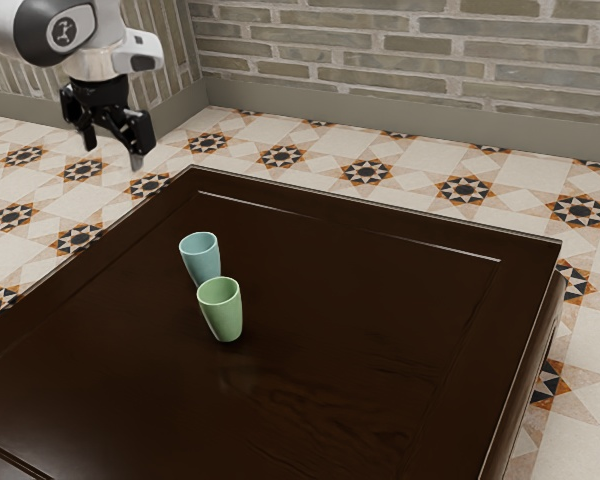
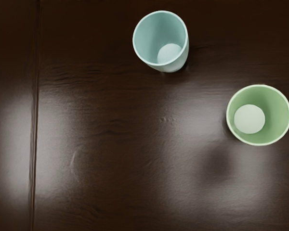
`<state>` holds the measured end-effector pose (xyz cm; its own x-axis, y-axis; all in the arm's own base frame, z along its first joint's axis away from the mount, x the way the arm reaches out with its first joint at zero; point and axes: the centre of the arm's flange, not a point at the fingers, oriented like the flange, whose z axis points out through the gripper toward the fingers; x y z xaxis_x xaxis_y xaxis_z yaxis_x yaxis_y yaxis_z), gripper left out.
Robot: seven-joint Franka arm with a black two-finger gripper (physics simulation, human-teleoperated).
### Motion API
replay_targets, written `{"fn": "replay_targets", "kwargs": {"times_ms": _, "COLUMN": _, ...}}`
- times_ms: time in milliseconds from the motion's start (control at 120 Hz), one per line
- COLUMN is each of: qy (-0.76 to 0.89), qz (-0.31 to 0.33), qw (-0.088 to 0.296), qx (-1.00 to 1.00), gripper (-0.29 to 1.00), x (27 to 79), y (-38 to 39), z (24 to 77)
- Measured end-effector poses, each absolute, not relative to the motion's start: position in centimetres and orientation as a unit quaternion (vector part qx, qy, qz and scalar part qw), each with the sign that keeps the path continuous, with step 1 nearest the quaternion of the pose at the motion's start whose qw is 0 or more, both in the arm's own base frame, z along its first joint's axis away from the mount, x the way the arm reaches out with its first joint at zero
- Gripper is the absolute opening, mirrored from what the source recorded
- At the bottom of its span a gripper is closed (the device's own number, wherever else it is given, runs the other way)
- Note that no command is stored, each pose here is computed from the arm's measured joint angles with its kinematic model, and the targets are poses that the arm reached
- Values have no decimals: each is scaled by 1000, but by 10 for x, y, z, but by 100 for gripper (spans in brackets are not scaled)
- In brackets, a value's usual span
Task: Place the right cup onto the left cup
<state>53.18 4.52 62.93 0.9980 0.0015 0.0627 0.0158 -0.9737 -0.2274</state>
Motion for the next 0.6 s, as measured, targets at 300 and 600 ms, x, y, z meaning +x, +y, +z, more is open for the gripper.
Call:
{"fn": "replay_targets", "kwargs": {"times_ms": 300, "qy": 3, "qz": 49, "qw": 92, "qx": -995, "gripper": 70, "x": 524, "y": 34, "z": 538}}
{"fn": "replay_targets", "kwargs": {"times_ms": 600, "qy": -15, "qz": 95, "qw": 47, "qx": -994, "gripper": 70, "x": 527, "y": 28, "z": 400}}
